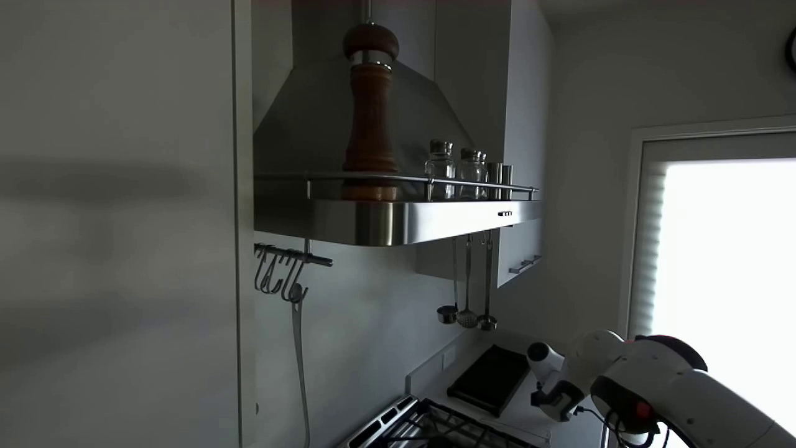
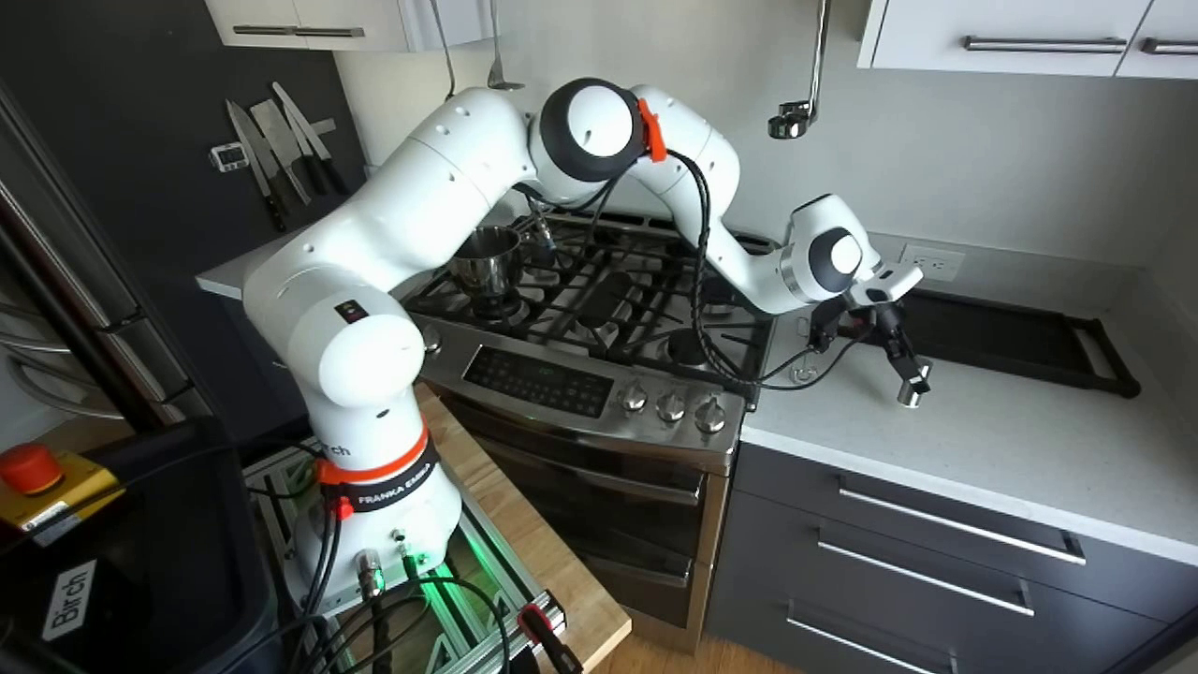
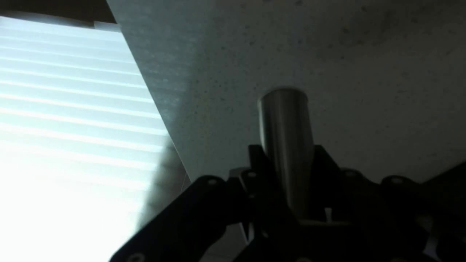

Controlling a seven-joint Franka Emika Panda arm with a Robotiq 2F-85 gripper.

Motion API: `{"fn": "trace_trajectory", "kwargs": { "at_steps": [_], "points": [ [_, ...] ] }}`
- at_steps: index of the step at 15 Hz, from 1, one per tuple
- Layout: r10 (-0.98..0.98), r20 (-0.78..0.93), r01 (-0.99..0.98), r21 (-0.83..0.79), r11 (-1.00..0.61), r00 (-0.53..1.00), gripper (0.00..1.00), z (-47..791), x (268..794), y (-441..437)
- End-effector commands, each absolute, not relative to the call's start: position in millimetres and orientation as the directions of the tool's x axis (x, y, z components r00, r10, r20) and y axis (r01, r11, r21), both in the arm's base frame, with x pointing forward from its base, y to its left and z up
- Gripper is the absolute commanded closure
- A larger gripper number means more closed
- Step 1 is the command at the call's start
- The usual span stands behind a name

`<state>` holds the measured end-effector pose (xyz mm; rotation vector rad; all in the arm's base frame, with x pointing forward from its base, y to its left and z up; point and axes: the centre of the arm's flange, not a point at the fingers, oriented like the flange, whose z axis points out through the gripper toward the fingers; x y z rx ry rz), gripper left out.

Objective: Put the silver salt shaker on the stove fan

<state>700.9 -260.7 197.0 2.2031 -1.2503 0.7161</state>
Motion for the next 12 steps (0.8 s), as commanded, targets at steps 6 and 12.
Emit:
{"fn": "trace_trajectory", "kwargs": {
  "at_steps": [6, 12],
  "points": [
    [-0.554, 0.715, -0.874, 0.167, -0.457, 0.426, 0.89, 300, 640, -251],
    [-0.519, 0.738, -0.876, 0.205, -0.436, 0.431, 0.89, 376, 596, -249]
  ]
}}
